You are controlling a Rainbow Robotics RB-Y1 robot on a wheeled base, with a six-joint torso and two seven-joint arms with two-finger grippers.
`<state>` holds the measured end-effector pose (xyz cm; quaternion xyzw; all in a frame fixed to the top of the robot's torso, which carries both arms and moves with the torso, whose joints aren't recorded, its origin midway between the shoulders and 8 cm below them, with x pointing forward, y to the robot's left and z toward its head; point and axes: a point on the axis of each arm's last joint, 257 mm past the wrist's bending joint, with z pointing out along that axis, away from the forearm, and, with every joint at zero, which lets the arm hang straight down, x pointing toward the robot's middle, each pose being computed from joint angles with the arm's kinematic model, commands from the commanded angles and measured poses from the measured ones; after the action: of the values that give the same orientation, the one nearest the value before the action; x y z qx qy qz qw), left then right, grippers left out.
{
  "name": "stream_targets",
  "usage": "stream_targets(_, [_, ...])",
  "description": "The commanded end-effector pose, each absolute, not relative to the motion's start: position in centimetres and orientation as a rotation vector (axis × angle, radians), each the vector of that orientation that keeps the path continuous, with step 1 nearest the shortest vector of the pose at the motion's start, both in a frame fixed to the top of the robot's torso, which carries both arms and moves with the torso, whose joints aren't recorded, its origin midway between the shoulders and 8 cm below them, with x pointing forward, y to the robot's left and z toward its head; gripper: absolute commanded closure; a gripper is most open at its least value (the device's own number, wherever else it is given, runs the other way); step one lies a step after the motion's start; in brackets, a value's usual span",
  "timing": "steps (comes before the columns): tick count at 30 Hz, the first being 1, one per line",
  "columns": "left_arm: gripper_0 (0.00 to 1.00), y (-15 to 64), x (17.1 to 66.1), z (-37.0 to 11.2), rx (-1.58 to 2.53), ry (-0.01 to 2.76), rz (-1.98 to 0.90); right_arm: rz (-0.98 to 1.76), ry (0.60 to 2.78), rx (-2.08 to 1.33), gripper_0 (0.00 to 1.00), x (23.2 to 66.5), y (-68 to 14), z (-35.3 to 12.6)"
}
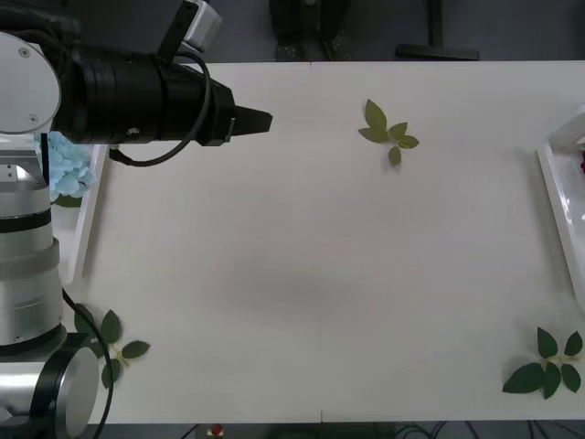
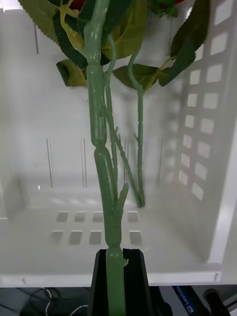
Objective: Place the red flowers into the right box and the blue flowers into the left box. If a person shows an open palm, hand one flower to the person first, then continue sorting.
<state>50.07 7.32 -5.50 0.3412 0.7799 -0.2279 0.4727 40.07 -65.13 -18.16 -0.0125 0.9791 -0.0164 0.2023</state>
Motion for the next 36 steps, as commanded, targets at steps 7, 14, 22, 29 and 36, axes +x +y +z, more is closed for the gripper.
stream_targets(7, [0.0, 13.3, 51.3, -3.7, 1.136, 1.758, -0.241, -0.123, 2.721, -0.08, 1.0, 42.3, -64.6, -20.1])
stream_targets(14, [0.0, 14.6, 52.5, -3.5, 1.257, 1.654, -0.213, -0.192, 2.732, -0.095, 1.0, 42.7, -65.0, -22.2])
stream_targets(22, [0.0, 14.0, 52.5, -3.4, 1.319, 1.601, -0.204, -0.237, 2.742, -0.082, 1.0, 42.6, -65.5, -24.6])
stream_targets(29, [0.0, 13.7, 51.8, -3.6, 1.362, 1.591, -0.211, -0.181, 2.727, -0.076, 0.0, 43.1, -64.4, -24.7])
stream_targets(36, [0.0, 13.1, 50.8, -3.6, 1.399, 1.575, -0.255, -0.191, 2.726, -0.073, 0.0, 43.1, -64.6, -24.7])
